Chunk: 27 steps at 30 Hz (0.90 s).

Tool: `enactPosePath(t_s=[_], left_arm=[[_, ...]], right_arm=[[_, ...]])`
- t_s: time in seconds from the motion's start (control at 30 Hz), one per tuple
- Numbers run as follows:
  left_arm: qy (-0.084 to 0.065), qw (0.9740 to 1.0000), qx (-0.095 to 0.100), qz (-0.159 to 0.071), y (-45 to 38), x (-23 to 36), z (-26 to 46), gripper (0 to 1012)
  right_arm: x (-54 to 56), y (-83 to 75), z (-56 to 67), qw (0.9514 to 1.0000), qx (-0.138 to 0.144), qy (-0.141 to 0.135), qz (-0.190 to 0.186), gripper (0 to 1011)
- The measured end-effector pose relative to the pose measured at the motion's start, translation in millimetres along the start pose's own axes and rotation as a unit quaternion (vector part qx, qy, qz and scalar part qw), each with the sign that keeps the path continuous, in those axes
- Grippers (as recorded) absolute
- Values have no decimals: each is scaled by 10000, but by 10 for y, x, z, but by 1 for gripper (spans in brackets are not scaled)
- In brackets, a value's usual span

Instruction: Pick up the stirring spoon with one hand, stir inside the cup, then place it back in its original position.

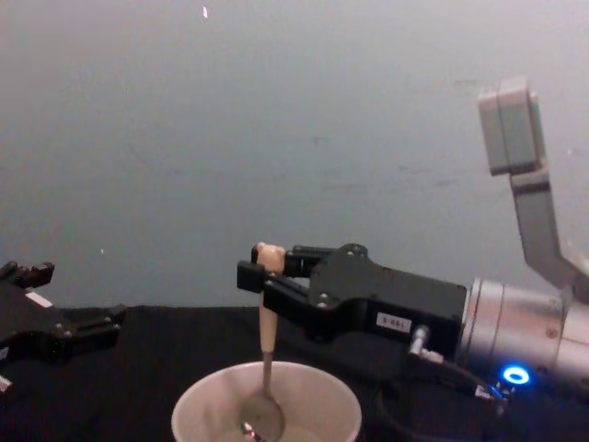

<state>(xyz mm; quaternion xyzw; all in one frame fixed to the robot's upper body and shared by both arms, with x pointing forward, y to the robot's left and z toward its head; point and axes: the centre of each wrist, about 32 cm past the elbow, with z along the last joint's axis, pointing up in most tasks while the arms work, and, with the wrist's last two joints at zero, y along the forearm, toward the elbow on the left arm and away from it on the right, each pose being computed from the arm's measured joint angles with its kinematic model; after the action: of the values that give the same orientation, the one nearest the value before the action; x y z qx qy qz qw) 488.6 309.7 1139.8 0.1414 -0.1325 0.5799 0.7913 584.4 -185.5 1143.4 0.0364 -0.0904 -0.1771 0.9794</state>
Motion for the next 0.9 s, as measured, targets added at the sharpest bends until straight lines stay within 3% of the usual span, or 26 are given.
enactPosePath(t_s=[0.53, 0.9], left_arm=[[0, 10000, 1, 0, 0, 0, 0, 1001], [0, 10000, 0, 0, 0, 0, 0, 1001]], right_arm=[[-42, -3, -45, 10000, -90, 37, 21, 212], [-27, -143, 46, 9998, -110, -35, -182, 212]])
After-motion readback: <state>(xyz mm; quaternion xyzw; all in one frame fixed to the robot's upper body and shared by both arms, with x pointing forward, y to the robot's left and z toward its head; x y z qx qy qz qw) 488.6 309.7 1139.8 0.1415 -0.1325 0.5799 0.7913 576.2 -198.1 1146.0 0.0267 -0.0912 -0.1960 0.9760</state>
